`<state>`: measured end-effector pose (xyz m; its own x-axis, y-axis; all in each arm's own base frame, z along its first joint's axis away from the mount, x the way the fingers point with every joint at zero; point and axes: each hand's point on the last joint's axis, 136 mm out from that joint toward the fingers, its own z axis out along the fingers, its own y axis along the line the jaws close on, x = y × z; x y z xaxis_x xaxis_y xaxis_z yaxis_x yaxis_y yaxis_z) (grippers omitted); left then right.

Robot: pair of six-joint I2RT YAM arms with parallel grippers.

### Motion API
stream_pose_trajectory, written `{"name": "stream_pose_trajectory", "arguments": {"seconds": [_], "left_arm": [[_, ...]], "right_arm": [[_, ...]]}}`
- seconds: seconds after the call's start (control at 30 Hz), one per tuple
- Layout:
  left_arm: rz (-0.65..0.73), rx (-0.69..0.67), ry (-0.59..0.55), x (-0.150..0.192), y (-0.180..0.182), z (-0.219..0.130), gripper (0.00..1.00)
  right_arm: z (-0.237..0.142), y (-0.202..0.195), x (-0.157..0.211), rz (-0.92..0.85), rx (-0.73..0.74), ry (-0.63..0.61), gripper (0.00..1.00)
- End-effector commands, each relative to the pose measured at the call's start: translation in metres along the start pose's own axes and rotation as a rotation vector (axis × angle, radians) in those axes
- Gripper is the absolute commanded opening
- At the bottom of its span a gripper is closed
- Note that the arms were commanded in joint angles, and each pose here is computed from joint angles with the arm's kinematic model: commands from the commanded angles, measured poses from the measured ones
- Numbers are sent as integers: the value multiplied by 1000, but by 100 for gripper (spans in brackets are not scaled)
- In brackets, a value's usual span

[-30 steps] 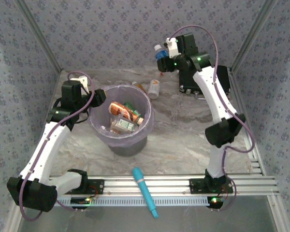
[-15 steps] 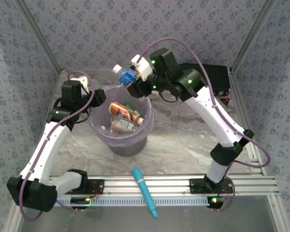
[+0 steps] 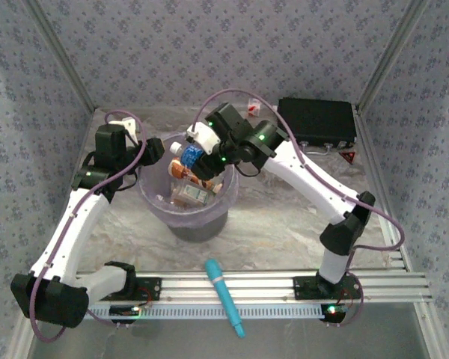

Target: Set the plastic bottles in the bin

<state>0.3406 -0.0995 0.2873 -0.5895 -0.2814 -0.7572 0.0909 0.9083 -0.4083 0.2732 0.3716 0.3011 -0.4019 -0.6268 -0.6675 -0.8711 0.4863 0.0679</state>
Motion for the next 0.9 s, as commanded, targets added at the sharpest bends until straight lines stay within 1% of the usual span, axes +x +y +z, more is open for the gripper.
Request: {"name": "stream_pose_trajectory", "arguments": {"seconds": [0.0,0.1,0.27,0.33,0.4,0.53,0.6,0.63,0.73,0.87], "left_arm": [[-9,2,-23,-6,-1,-3,54],[-11,2,-19,-4,0,-3,54],[-10,-1,-16,-3,0,-2,54],[-9,-2,-16,-3,1,-2,54],[-9,-4,-15,-2,1,-2,54],[-12,-2,-10,-1,1,1,54],[-12,1,-12,-2,1,1,54],[-11,1,-13,-2,0,1,54],[-12,-1,-11,-1,1,0,54],[-8,-6,-14,-2,2,-1,54]], "right_arm": [[23,-16,16,9,74,70,48],[38,-26,23,30,117,99,50],[66,-35,44,30,186,181,59],[73,-35,51,40,177,198,63],[74,-32,50,47,162,185,65],[60,-26,31,33,136,118,75],[49,-21,16,23,113,69,78],[42,-18,8,16,99,40,82],[19,-15,-16,-4,97,-50,88],[-12,-15,-42,-19,120,-165,92]]}}
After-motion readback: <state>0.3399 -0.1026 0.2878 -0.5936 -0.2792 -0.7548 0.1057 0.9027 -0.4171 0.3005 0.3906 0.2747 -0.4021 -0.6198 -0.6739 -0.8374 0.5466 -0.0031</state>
